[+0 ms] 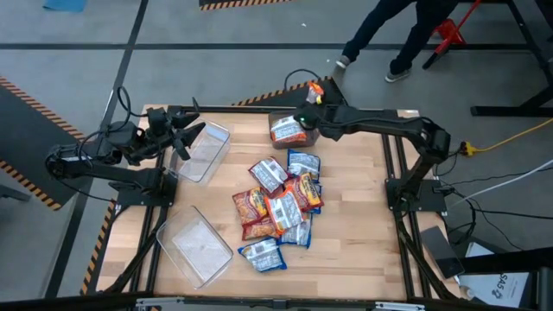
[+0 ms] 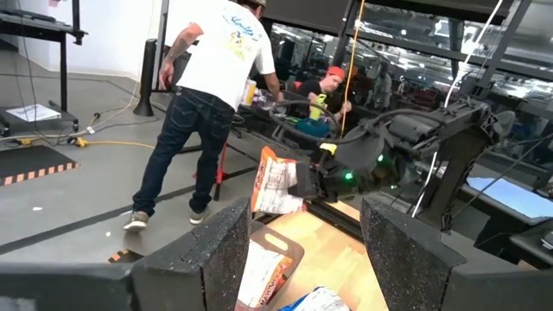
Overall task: Sort Maruchan noodles
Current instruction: Put the orange noodle pack into the black bin
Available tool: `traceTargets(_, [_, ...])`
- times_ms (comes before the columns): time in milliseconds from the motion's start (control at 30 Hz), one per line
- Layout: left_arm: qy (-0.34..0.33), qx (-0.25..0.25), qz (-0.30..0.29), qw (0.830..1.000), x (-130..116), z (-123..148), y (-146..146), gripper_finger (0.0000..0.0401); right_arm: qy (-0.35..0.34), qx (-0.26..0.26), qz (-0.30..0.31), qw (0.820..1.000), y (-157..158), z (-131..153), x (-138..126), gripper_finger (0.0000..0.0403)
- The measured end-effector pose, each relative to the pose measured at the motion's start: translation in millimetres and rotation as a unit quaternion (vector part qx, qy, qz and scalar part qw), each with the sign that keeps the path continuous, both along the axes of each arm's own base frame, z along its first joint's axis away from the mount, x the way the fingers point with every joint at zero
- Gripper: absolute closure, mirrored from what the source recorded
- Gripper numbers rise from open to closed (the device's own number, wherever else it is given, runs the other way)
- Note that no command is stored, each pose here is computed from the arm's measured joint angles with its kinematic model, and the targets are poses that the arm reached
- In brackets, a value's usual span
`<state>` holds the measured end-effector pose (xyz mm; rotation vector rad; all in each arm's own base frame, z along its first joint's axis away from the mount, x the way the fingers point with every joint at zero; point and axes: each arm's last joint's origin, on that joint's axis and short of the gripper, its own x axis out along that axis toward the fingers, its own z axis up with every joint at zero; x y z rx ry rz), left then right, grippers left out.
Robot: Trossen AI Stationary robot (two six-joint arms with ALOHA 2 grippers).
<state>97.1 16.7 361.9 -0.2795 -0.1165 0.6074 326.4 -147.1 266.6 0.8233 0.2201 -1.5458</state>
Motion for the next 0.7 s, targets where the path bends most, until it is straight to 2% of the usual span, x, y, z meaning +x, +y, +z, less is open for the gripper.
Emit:
traceTargets(333, [0.0,0.0,0.0,1.0,0.0,0.0,0.0,0.0189,-0.033,-0.006,-0.03,0.999,7.8,-24.7,3.9,0.0403])
traceTargets(533, [0.0,0.0,0.0,1.0,0.0,0.0,0.0,0.0189,-0.099,-0.039,-0.039,0.994,10.5,-43.4,8.5,0.0403])
traceTargets(700, [0.0,0.0,0.0,1.0,0.0,0.0,0.0,0.0189,-0.133,-0.04,-0.056,0.989,13.6,-56.0,6.1,0.0403])
